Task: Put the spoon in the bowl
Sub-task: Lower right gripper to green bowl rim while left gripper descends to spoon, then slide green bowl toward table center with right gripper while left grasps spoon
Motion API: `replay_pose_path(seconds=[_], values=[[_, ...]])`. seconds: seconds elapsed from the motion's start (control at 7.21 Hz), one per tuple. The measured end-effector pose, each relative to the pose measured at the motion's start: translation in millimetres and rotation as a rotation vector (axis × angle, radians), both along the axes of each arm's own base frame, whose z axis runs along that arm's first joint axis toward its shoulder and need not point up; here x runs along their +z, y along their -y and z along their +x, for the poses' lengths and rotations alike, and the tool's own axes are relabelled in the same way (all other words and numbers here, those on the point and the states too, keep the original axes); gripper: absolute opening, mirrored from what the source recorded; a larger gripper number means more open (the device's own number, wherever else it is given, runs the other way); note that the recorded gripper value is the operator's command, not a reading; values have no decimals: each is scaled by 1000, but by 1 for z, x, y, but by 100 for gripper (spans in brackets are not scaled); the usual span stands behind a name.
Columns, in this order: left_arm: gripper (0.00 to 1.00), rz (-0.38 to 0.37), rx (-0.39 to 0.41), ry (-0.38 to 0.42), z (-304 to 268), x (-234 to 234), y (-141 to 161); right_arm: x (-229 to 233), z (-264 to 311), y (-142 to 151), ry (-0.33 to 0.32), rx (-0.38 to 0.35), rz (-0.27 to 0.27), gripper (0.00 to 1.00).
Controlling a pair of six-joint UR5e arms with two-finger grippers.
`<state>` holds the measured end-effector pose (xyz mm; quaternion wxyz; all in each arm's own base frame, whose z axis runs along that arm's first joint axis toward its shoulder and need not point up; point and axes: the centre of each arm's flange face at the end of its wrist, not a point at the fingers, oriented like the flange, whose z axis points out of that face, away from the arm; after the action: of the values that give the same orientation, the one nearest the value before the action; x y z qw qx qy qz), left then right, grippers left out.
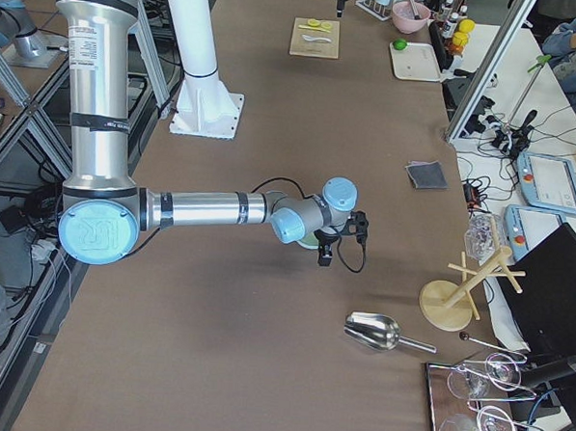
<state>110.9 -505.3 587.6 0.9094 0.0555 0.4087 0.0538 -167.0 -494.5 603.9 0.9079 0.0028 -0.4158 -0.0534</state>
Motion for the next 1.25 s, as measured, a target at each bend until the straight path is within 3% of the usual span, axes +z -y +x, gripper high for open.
replay_pose_path(seconds=[0.14,0.28,0.42,0.83,1.25], values=[[98,-6,1,6,10,-2,-1,3,-5,-1,-3,-10,-5,62],[98,-7,6,13,18,-4,-2,5,-9,-3,-4,-18,-9,6],[98,-12,13,18,25,-3,-4,5,-11,-3,-4,-22,-10,0],[98,-81,-2,35,65,-4,-14,-3,-17,-6,9,-26,-14,0],[89,-126,-4,34,91,-1,-27,-72,-41,0,91,18,-41,0]])
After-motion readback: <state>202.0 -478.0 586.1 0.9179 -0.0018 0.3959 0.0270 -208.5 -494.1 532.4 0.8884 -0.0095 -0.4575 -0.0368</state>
